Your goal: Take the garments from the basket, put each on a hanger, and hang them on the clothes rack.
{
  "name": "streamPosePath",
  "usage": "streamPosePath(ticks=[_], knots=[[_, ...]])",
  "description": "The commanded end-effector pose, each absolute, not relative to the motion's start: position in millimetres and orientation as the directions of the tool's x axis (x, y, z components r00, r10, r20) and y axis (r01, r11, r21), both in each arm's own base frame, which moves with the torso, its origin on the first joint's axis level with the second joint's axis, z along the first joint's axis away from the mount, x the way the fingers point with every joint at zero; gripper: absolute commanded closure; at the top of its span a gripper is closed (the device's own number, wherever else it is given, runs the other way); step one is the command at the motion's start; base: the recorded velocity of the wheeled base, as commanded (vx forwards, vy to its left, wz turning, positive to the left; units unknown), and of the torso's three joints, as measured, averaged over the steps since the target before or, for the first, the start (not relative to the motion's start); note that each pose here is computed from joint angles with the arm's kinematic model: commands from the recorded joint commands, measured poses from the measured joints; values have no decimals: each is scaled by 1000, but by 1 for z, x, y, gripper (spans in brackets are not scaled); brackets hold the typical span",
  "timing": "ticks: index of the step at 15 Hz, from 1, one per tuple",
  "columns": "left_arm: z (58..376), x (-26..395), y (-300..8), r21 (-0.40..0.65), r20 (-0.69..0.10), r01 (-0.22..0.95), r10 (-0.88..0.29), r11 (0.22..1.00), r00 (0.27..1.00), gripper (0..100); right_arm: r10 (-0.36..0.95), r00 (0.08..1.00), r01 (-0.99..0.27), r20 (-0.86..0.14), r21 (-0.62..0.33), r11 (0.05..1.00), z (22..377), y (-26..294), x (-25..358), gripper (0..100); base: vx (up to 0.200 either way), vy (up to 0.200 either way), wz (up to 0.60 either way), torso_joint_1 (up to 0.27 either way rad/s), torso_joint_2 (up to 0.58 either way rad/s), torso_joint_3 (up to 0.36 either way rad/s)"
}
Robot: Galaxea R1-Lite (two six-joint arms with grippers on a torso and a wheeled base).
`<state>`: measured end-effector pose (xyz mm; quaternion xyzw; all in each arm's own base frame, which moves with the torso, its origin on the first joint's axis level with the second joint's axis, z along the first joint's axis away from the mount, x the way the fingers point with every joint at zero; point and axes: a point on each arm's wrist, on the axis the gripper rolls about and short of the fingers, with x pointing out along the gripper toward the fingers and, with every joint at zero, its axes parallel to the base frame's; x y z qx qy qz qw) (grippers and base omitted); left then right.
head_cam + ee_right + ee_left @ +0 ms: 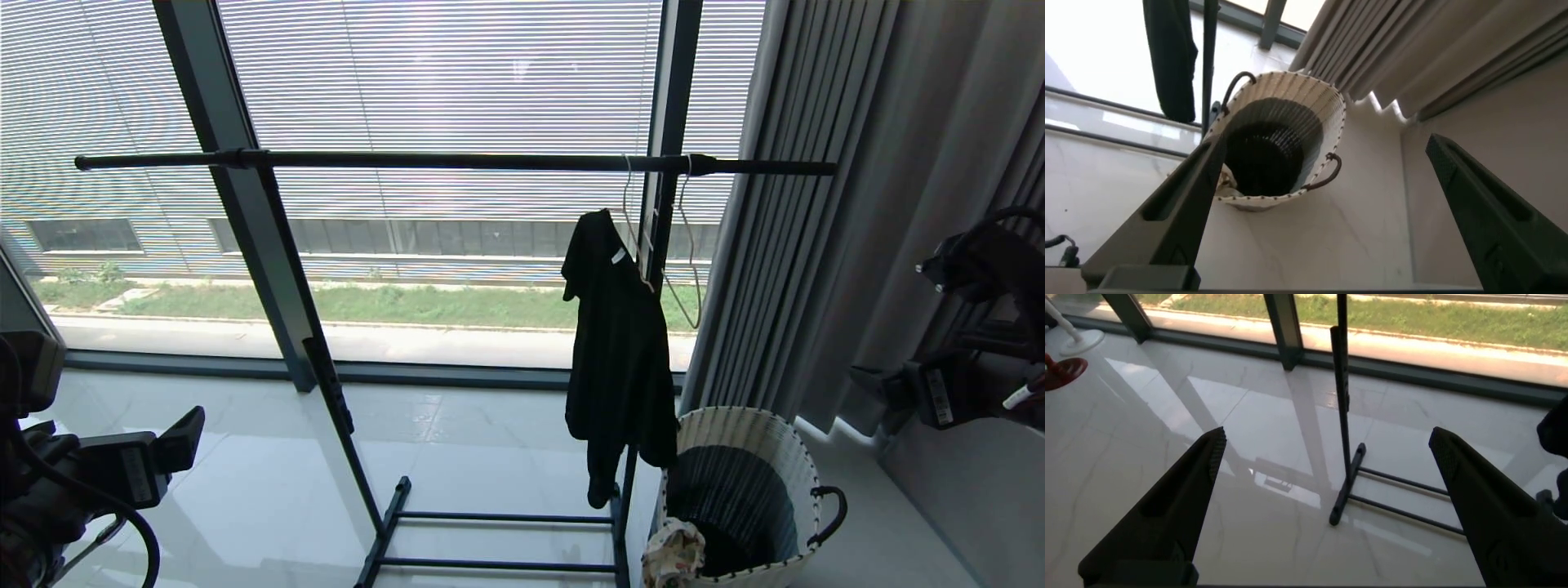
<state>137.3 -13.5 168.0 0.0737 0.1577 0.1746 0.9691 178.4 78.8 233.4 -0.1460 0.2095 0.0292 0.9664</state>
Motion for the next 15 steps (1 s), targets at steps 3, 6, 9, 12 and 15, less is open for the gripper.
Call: streamPosePath(ticks=[3,6,9,12,15], knots=[[169,136,-13,196,-275,-316,361,928,891,0,-6,915,-111,-404,-266,958,235,76,175,0,0,0,0,0,0,0],[169,136,-13,196,-274,-316,361,928,892,0,-10,912,-111,-411,-268,957,233,75,174,0,0,0,0,0,0,0],[169,136,-13,196,-274,-316,361,928,892,0,-10,908,-115,-420,-271,956,230,76,174,0,0,0,0,0,0,0],[170,136,-13,195,-270,-316,361,928,893,0,-14,903,-116,-430,-275,954,226,75,173,0,0,0,0,-72,159,81],[170,136,-13,202,-270,-314,361,928,893,0,-11,909,-113,-417,-270,956,227,75,174,0,0,0,0,-196,455,253]])
